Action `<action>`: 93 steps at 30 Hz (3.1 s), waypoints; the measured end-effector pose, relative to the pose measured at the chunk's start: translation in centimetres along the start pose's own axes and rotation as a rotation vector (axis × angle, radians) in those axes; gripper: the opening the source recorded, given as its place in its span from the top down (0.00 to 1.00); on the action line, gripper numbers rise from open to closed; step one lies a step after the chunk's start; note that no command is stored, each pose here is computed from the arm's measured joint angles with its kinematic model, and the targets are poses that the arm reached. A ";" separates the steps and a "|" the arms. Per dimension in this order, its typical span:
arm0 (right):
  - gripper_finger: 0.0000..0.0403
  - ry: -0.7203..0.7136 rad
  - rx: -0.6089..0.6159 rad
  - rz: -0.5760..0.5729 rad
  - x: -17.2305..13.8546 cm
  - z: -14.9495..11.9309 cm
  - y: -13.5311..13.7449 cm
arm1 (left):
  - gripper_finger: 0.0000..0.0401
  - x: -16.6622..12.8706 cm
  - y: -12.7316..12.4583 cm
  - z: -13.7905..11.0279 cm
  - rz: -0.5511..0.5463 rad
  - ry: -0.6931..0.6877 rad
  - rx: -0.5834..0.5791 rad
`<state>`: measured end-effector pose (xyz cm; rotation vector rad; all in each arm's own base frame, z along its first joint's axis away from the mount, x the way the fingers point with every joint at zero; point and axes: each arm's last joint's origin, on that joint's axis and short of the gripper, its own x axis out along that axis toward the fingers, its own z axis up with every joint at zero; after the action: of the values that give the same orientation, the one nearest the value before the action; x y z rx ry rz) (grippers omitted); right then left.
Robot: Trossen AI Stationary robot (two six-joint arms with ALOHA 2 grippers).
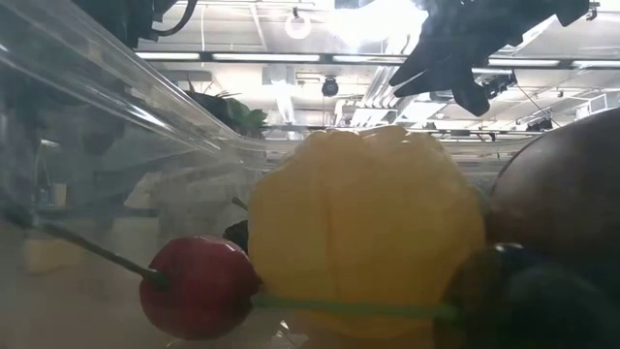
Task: Pick and placing Produce into tupperware
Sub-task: Put the yellow corn into the transparent bin
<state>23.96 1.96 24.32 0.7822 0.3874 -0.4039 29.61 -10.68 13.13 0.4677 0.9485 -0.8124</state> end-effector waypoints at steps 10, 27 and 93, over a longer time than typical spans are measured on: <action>0.85 0.000 0.000 0.000 0.0 0.0 0.0 | 0.56 0.2 0.0 -0.1 -0.001 0.009 0.004; 0.85 0.005 -0.005 -0.015 0.0 -0.1 -0.1 | 0.56 0.9 0.1 -0.5 -0.005 0.032 -0.002; 0.85 0.026 -0.082 -0.033 0.0 -0.3 -0.3 | 0.95 -3.6 1.7 5.6 -0.061 -0.010 -0.278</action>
<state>23.73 1.93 23.95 0.7020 0.4393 -0.4066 32.73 -11.90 19.17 0.1944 1.0521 -0.7235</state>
